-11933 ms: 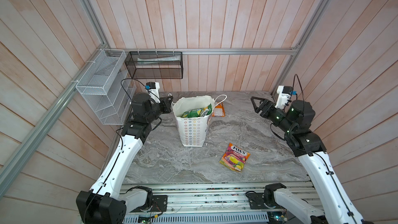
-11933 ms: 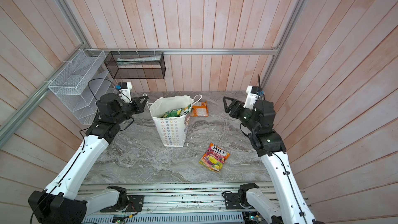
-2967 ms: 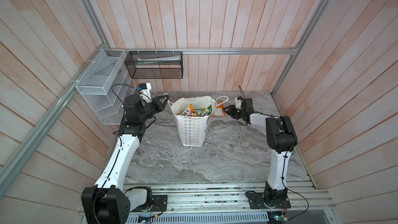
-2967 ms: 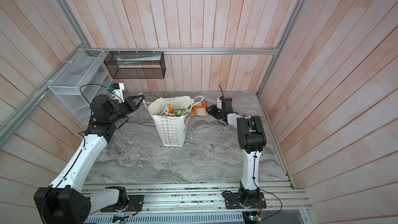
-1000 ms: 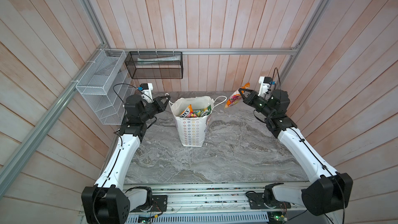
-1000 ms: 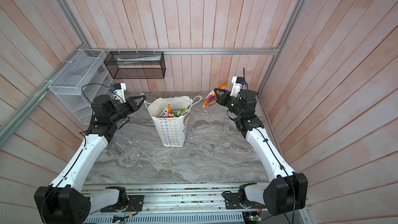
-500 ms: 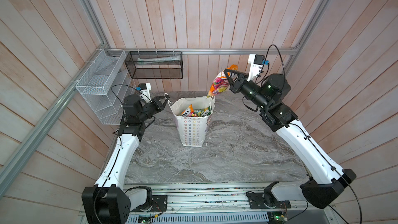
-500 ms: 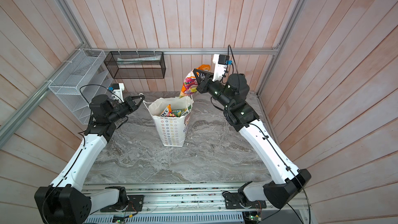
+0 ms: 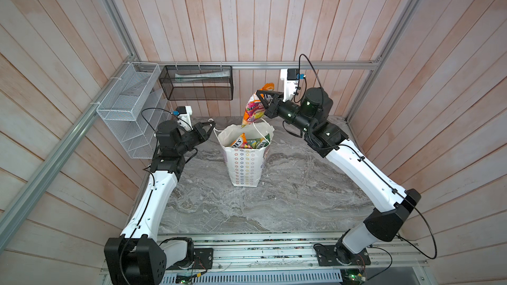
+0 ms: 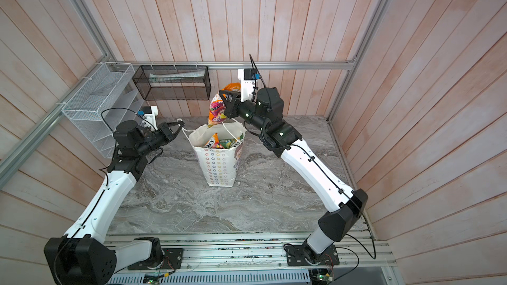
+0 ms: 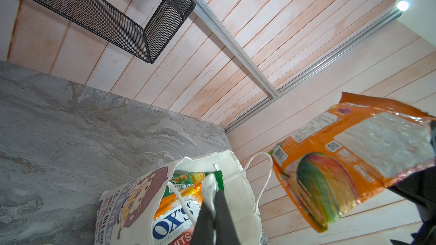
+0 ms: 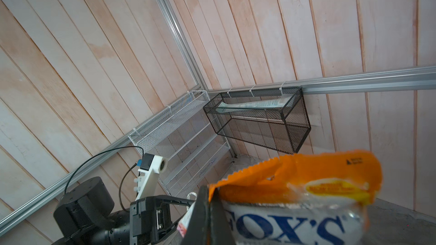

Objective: Place the snacks into the paper bag
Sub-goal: Place the snack in the paper bag.

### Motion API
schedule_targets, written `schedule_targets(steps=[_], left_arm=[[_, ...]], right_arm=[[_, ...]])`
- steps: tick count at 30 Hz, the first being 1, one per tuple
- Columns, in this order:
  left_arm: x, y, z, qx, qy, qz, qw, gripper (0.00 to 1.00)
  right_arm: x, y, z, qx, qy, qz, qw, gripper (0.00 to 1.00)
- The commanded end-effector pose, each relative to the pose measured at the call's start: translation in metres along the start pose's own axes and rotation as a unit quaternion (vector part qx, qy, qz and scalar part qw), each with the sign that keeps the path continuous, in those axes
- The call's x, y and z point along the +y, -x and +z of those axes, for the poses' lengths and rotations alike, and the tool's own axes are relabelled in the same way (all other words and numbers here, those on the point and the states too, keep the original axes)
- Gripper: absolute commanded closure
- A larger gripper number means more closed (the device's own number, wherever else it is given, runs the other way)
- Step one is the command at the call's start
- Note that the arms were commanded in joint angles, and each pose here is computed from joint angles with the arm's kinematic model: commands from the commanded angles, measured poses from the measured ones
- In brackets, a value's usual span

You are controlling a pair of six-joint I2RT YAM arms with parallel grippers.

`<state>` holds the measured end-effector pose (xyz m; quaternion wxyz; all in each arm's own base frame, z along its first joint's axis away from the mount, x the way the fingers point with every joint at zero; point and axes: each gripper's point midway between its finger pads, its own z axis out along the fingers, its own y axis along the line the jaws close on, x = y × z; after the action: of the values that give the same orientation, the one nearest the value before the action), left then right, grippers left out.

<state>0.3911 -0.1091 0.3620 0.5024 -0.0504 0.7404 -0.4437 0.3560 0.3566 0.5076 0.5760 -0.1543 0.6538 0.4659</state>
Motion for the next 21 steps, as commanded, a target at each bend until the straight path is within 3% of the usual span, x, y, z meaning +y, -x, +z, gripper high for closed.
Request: schedule_targets(steps=[1,11,21], left_arm=[[-0.015,0.017,-0.007,-0.032,-0.028,0.024,0.999,1.00],[-0.013,0.019,-0.008,-0.034,-0.027,0.022,0.999,1.00],[-0.010,0.020,-0.008,-0.035,-0.025,0.020,0.999,1.00]], right_arm=[[0.027,0.023,0.000,-0.029,0.038,-0.011,0.999,1.00],[0.050,0.027,0.021,-0.023,0.066,-0.023,0.997,1.00],[0.032,-0.002,0.032,0.004,0.046,0.003,0.999,1.00]])
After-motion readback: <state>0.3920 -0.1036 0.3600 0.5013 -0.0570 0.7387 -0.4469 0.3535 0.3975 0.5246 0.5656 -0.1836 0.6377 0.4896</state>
